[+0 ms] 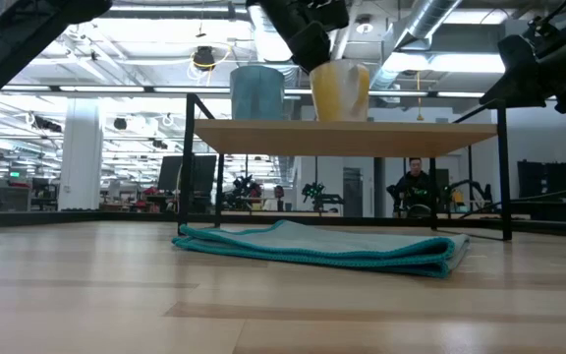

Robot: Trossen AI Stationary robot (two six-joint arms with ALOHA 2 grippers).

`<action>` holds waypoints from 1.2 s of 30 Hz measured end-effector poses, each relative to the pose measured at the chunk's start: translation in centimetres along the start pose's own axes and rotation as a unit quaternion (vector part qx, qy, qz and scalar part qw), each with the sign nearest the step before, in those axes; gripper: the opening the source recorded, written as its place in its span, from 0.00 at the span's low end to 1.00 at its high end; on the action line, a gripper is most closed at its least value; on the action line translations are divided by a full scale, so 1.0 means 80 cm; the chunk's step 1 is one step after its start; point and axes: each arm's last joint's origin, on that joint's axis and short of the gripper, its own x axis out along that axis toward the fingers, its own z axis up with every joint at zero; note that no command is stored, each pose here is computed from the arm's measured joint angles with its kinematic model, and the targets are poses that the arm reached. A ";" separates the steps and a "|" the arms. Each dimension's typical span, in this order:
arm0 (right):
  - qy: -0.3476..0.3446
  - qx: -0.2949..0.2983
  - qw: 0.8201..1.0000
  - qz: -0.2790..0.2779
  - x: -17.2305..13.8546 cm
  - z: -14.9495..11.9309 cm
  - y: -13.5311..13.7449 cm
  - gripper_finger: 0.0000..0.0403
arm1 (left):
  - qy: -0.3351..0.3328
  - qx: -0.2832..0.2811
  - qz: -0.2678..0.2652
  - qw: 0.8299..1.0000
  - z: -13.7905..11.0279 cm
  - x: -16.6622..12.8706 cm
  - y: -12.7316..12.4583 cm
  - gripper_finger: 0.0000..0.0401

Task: Stack small to large cups/mugs on shelf
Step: Put the yellow mug on the shelf

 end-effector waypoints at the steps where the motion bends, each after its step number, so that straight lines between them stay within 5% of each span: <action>1: 0.000 0.000 1.000 0.000 0.000 0.000 0.000 0.33 | -0.001 0.001 0.001 1.000 0.001 0.000 -0.001 0.48; 14: 0.000 0.000 1.000 0.000 0.000 0.000 0.000 0.33 | -0.004 0.000 0.028 1.000 0.006 0.000 -0.002 0.48; 28: 0.000 0.000 1.000 0.000 0.000 0.000 0.000 0.33 | -0.035 0.078 0.001 0.996 0.011 0.000 -0.005 0.48; 36: 0.000 0.000 1.000 0.000 0.000 0.000 0.000 0.33 | -0.043 0.061 0.037 0.997 0.016 -0.002 0.000 0.48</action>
